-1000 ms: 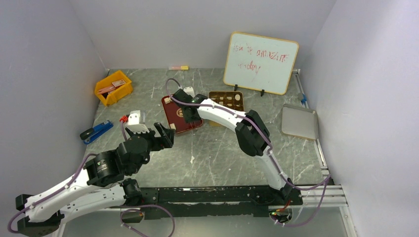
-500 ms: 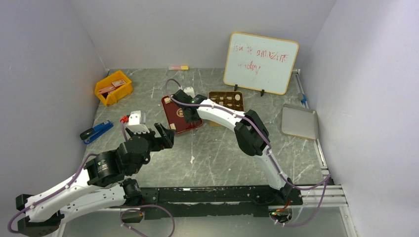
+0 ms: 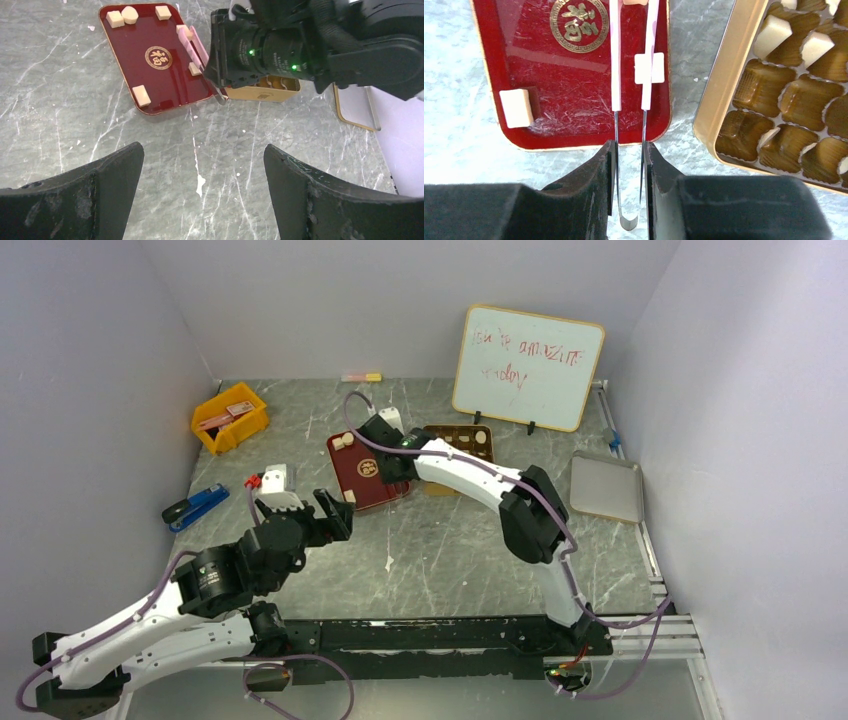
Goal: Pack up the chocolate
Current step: Pick up the fake chocolate from the plate, then place the fake chocolate in the packing box.
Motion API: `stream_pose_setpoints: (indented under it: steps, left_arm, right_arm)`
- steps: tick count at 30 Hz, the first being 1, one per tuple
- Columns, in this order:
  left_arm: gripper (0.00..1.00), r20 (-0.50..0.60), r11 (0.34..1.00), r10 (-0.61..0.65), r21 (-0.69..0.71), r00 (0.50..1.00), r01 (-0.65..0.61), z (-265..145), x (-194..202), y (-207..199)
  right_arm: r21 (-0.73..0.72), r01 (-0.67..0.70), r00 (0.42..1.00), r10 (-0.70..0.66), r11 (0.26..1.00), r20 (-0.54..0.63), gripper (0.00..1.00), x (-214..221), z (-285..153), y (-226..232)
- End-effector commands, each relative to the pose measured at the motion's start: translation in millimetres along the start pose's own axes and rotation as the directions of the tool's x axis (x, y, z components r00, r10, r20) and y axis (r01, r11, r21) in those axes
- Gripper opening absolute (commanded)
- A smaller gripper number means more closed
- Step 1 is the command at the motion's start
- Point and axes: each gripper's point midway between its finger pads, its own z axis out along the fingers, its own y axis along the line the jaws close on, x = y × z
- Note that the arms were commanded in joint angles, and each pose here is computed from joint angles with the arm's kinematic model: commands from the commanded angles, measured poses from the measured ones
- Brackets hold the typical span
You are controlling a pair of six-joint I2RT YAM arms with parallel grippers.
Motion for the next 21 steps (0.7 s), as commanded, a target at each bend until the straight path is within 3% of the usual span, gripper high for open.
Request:
stream_pose_setpoints:
  steps: [1, 11, 21]
  left_arm:
    - [0.94, 0.003, 1.000, -0.014, -0.007, 1.000, 0.014, -1, -3, -1]
    - [0.94, 0.002, 1.000, -0.012, -0.014, 1.000, 0.012, 0, -3, -2]
    - [0.94, -0.004, 1.000, -0.007, -0.017, 1.000, 0.007, 3, 1, -3]
  right_arm:
    - [-0.042, -0.011, 0.994, 0.016, 0.999, 0.112, 0.00, -32, -33, 1]
    - [-0.055, -0.016, 0.988, 0.025, 0.998, 0.153, 0.00, -32, -70, -12]
    - [-0.030, -0.022, 0.985, 0.027, 0.999, 0.170, 0.00, -4, -110, -51]
